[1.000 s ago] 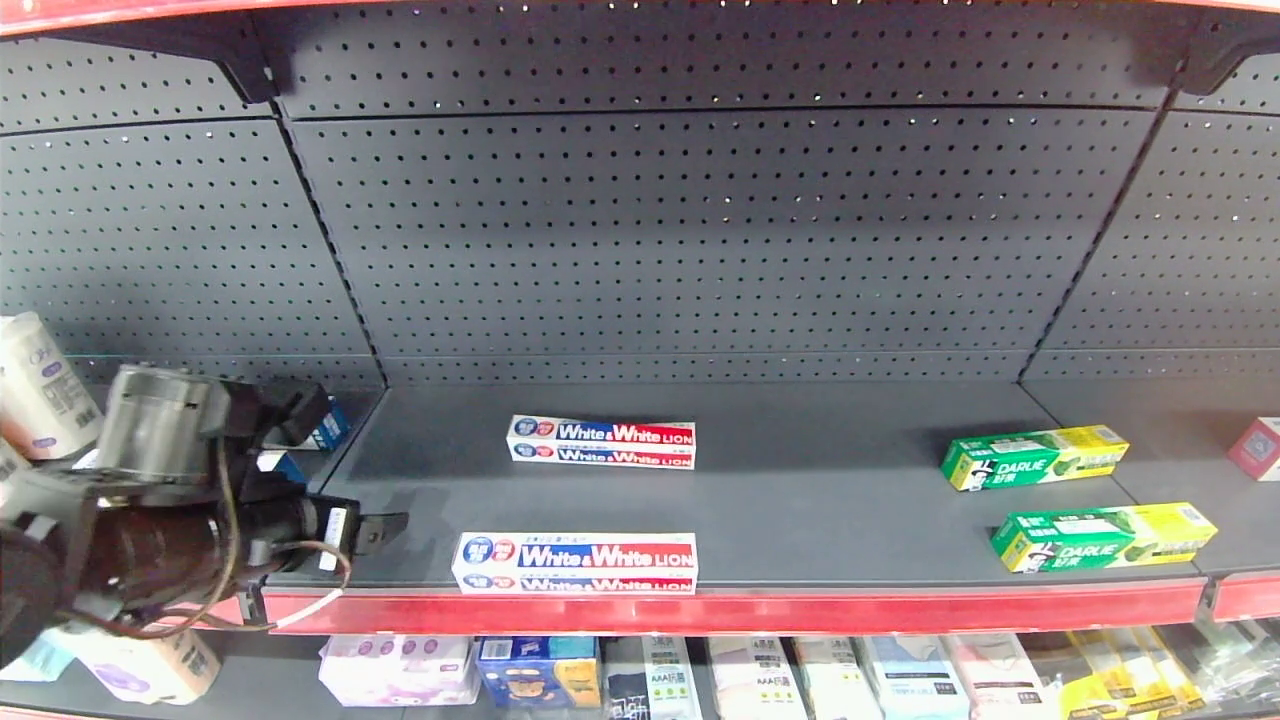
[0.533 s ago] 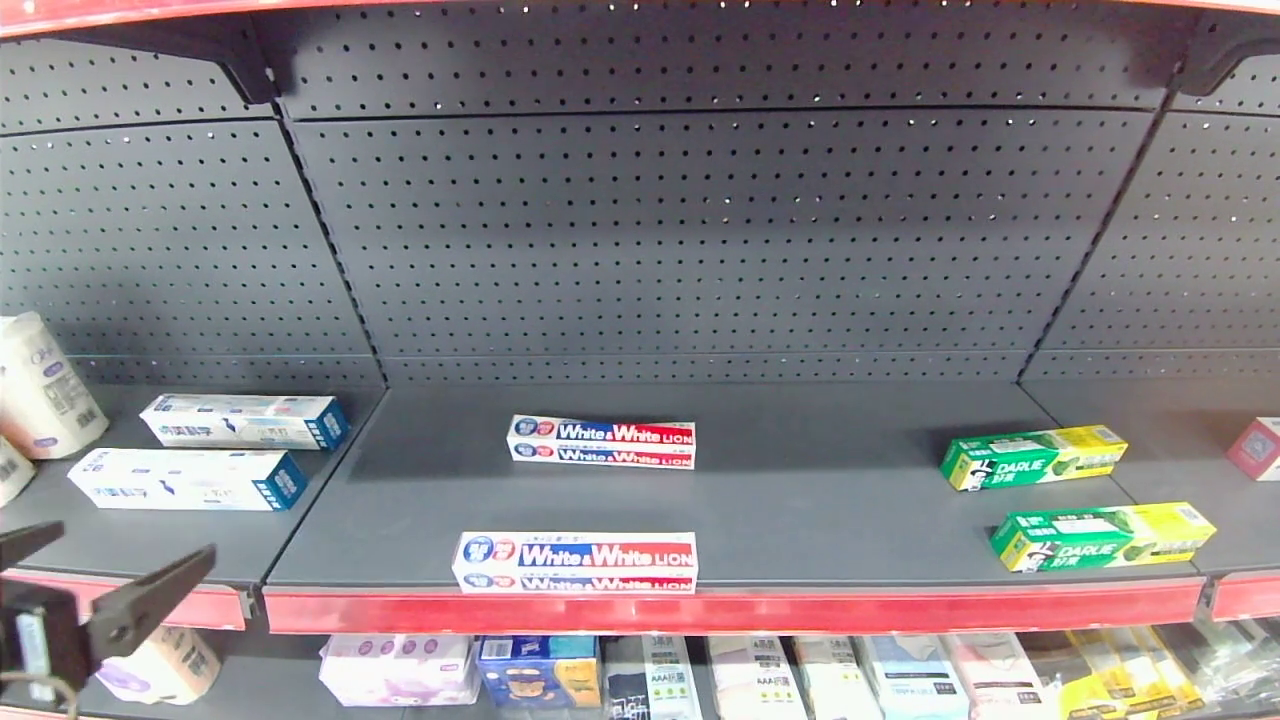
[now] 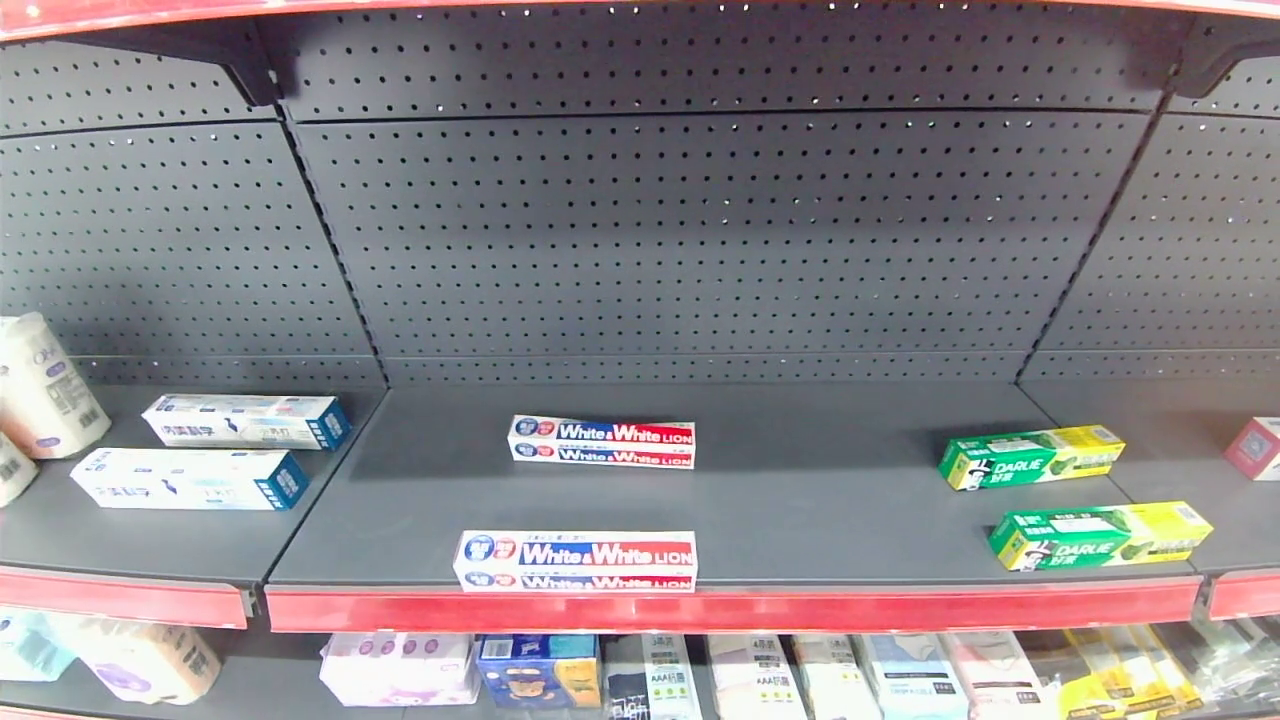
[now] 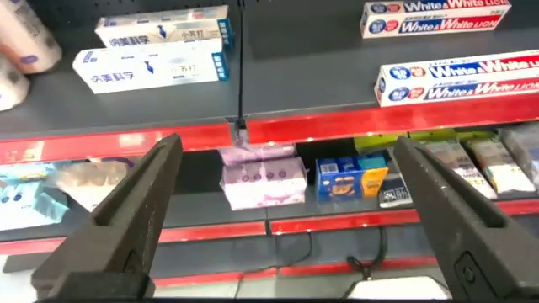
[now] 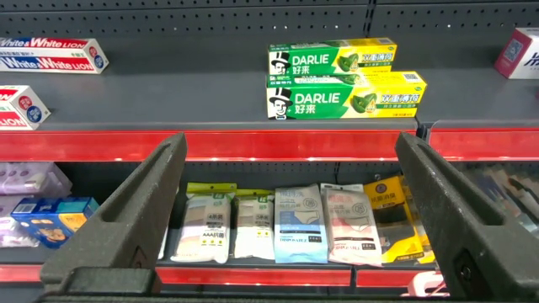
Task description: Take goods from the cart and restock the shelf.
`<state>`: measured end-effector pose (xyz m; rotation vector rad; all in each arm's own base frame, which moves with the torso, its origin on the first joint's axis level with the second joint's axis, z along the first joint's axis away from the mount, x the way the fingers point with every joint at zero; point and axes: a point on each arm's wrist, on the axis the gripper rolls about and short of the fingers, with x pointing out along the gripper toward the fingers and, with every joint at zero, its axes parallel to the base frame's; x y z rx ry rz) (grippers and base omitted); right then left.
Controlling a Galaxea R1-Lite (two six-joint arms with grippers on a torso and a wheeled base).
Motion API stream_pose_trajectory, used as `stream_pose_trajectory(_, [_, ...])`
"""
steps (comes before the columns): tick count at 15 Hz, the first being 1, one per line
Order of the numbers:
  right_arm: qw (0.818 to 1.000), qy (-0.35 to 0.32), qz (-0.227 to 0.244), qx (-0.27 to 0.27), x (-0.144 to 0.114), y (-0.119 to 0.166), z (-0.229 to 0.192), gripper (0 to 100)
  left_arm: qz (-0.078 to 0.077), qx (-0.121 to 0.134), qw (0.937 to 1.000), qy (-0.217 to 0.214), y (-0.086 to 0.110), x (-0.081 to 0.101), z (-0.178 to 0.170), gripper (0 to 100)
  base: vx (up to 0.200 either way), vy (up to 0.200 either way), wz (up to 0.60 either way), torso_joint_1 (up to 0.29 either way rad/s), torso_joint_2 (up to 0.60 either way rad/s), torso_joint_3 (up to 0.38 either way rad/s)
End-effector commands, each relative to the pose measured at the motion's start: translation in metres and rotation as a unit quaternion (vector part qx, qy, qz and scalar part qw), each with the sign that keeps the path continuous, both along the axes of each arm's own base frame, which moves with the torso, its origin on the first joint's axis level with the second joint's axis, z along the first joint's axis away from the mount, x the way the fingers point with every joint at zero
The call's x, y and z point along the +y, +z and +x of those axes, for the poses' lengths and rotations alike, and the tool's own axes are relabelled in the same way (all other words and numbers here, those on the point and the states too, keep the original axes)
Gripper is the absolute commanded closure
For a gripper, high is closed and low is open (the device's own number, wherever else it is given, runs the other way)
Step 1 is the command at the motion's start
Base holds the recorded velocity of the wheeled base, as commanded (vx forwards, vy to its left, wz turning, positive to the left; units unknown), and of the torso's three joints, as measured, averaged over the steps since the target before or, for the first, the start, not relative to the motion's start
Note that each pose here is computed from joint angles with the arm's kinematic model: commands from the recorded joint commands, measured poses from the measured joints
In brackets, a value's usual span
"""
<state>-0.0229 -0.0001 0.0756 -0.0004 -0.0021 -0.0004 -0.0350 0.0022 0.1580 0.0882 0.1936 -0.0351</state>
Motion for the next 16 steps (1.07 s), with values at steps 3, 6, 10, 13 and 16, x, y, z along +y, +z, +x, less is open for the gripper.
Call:
stream_pose_trajectory(3, [1.0, 0.0, -0.001, 0.0, 0.0, 0.0, 0.0, 0, -0.001, -0.038, 0.9992, 0.005, -0.009, 0.001, -0.013, 0, 0.0, 0.0, 0.0, 0.0, 0.0, 0.0])
stream_pose_trajectory(6, [1.0, 0.0, 0.0, 0.0, 0.0, 0.0, 0.0, 0, -0.002, -0.051, 0.9987, 0.006, -0.014, 0.001, -0.018, 0, 0.0, 0.0, 0.0, 0.0, 0.0, 0.0])
stream_pose_trajectory(10, [1.0, 0.0, 0.0, 0.0, 0.0, 0.0, 0.0, 0, -0.009, -0.065, 0.9973, 0.031, -0.035, -0.001, -0.023, 0, 0.0, 0.0, 0.0, 0.0, 0.0, 0.0])
stream_pose_trajectory(13, [1.0, 0.0, -0.001, 0.0, 0.0, 0.0, 0.0, 0, -0.002, -0.039, 0.9977, 0.055, -0.062, 0.0, -0.007, 0, 0.0, 0.0, 0.0, 0.0, 0.0, 0.0])
stream_pose_trajectory(16, [1.0, 0.0, -0.002, 0.0, 0.0, 0.0, 0.0, 0, -0.004, -0.054, 0.9961, 0.069, -0.07, 0.0, 0.001, 0, 0.0, 0.0, 0.0, 0.0, 0.0, 0.0])
